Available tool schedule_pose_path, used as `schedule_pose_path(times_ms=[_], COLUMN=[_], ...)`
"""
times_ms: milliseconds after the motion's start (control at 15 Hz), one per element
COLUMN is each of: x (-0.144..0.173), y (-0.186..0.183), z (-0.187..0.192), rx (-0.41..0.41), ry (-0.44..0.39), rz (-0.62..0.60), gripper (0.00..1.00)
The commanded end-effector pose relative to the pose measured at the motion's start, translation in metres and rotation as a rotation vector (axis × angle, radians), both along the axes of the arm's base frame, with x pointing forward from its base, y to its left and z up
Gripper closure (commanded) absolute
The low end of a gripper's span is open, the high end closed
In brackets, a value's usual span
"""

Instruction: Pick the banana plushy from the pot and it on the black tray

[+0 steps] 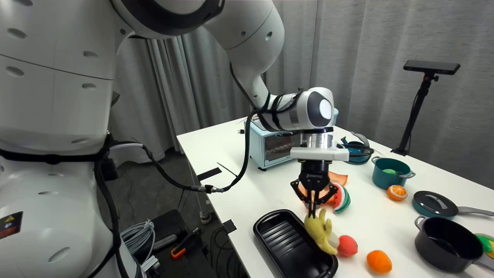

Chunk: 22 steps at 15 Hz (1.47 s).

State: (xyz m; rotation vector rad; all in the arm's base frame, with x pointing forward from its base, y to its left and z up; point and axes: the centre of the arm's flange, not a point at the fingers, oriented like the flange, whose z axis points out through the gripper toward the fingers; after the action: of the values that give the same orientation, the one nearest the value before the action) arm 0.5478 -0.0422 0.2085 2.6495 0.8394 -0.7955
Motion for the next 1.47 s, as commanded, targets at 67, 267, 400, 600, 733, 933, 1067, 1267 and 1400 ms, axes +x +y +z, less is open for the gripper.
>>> schedule_pose_path(times_ms=[67,267,400,600,733,933,1067,1267,1400], x=[-0.106,-0.159,-0.172,-0.174,-0.164,-0.157,-0.159,-0.159,-0.157], y=[0.045,0.075,0.087,0.084,0.074,0.086,0.088,0.089,0.088], z=[-0.016,-0.033,-0.041,-0.033,-0.026,-0.036,-0.039,-0.040,-0.037], rx=[-0.086,-0.118,-0.131,-0.156,-0.190,-0.170,-0.169,-0.169,-0.161], ry=[0.066,0.084,0.012,-0.112,-0.209,-0.127,-0.120,-0.118,-0.146], rz=[0.148,0.214,0.215,0.229,0.235,0.229,0.234,0.235,0.226], gripper=[0.99,0.99,0.69,0.58,0.43,0.46,0.36,0.36,0.10])
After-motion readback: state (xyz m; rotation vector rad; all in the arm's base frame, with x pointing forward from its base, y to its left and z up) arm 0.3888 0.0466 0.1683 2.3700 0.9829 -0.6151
